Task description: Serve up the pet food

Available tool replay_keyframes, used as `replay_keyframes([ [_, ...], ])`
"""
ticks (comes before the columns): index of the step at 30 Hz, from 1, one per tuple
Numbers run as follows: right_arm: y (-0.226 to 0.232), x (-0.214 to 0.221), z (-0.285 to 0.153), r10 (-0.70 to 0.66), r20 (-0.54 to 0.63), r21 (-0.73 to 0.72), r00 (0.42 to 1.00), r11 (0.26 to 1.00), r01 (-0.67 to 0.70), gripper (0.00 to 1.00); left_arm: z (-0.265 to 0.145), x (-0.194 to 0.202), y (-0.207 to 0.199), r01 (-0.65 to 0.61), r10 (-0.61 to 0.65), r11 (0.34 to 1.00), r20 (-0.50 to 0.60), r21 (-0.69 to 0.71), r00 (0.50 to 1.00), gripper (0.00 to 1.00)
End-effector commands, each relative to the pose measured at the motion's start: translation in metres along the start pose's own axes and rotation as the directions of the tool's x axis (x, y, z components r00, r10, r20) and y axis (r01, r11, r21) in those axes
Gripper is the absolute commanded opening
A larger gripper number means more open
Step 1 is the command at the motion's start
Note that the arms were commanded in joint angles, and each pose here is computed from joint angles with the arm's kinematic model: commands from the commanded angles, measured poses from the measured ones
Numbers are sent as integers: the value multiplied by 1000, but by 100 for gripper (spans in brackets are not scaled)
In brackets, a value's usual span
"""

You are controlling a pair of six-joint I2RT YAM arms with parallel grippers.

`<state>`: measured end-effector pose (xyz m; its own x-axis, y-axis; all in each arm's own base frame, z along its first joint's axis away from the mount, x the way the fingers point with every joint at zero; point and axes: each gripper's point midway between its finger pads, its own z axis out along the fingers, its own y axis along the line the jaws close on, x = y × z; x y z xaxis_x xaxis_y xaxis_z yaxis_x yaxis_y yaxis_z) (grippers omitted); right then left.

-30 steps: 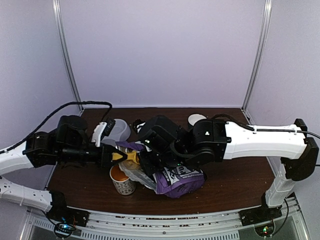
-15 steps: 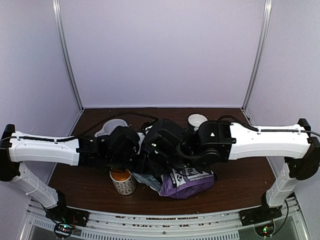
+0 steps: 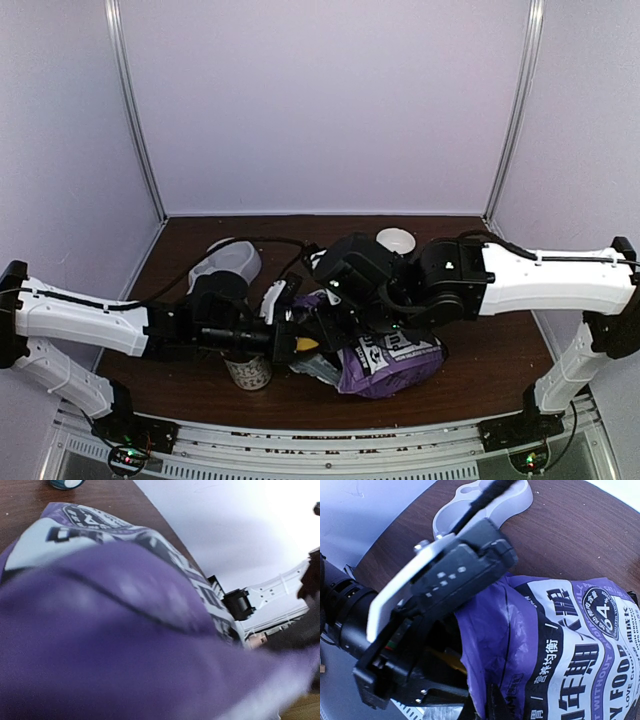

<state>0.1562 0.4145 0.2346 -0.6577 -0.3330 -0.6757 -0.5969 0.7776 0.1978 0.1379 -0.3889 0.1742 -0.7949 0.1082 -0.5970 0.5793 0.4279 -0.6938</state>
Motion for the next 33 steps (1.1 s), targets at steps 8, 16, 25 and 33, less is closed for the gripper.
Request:
replay_keyframes([
  [8, -32, -32, -22, 111, 139, 7, 984, 994, -113, 0, -58, -16, -34, 104, -131, 980, 160, 168, 978, 0],
  [16, -46, -33, -30, 123, 150, 32, 981, 991, -130, 0, -95, -10, -12, 223, -257, 961, 241, 162, 936, 0],
  [25, -59, -35, -36, 149, 175, 44, 973, 986, -159, 0, -134, -9, 0, 241, -271, 962, 308, 132, 912, 0],
  [33, -57, -38, -35, 149, 178, 36, 973, 987, -158, 0, -135, -24, 8, 163, -137, 984, 267, -77, 954, 0],
])
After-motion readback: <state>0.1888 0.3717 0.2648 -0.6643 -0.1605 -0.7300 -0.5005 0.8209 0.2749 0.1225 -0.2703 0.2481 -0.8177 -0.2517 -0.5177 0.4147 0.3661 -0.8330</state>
